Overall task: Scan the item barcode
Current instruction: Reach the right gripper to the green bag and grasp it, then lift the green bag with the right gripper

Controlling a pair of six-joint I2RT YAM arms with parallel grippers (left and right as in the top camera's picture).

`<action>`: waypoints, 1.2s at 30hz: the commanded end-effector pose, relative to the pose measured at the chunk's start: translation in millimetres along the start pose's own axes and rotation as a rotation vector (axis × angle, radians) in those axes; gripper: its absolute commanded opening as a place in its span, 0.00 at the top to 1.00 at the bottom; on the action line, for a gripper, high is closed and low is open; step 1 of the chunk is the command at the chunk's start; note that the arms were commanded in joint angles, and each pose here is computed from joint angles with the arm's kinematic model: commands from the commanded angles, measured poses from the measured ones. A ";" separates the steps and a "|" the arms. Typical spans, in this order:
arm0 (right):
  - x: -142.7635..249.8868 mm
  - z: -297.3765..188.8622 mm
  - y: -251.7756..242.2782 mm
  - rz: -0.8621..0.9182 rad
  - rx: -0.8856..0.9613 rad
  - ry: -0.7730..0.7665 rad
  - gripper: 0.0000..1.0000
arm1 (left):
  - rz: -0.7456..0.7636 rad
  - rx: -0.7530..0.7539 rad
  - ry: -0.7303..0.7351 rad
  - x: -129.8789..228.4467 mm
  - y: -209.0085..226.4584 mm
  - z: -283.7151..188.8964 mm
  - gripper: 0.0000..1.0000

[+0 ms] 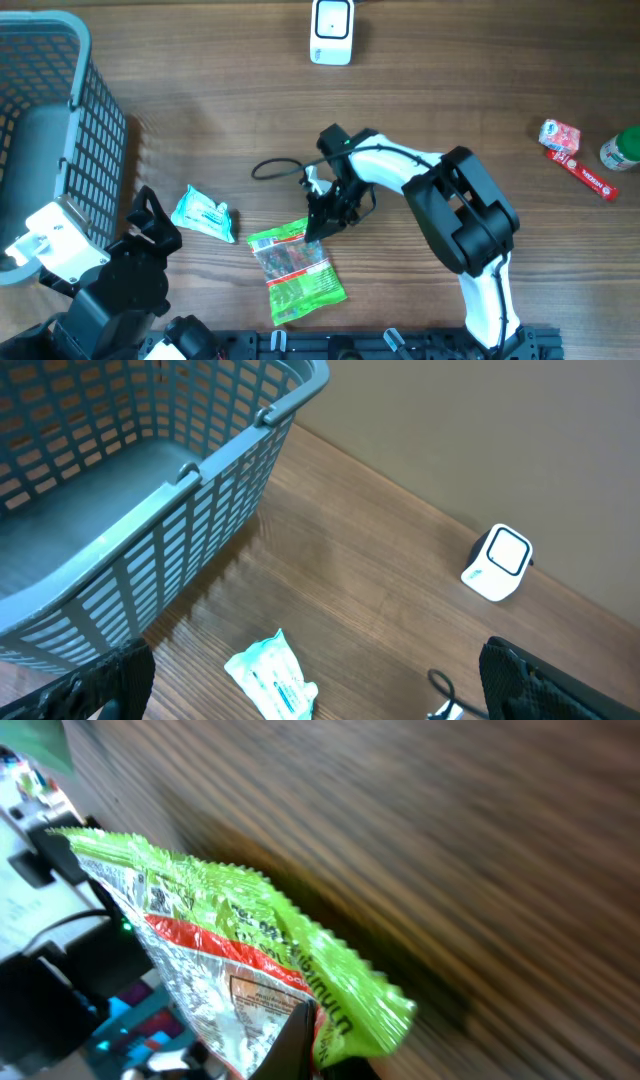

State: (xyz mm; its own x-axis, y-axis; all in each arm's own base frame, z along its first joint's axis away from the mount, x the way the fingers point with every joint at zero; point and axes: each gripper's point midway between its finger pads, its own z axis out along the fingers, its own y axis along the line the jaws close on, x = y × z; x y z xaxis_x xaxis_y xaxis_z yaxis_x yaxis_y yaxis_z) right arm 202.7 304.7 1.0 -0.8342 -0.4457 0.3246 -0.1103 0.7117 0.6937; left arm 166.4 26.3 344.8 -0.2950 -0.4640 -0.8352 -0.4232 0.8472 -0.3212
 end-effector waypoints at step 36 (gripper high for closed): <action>-55.7 -148.3 -68.7 0.345 0.203 -0.408 0.00 | 0.000 -0.003 0.001 1.7 -1.5 1.6 0.00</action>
State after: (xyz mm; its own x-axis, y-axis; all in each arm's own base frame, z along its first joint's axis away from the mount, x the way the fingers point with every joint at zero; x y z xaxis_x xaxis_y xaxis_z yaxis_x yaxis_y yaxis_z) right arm 339.4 205.4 30.4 -0.9599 0.1074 0.2589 0.2170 0.8693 0.4441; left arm 166.4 26.2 344.7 -0.2952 -0.4638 -0.8353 -0.4233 0.8473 -0.3209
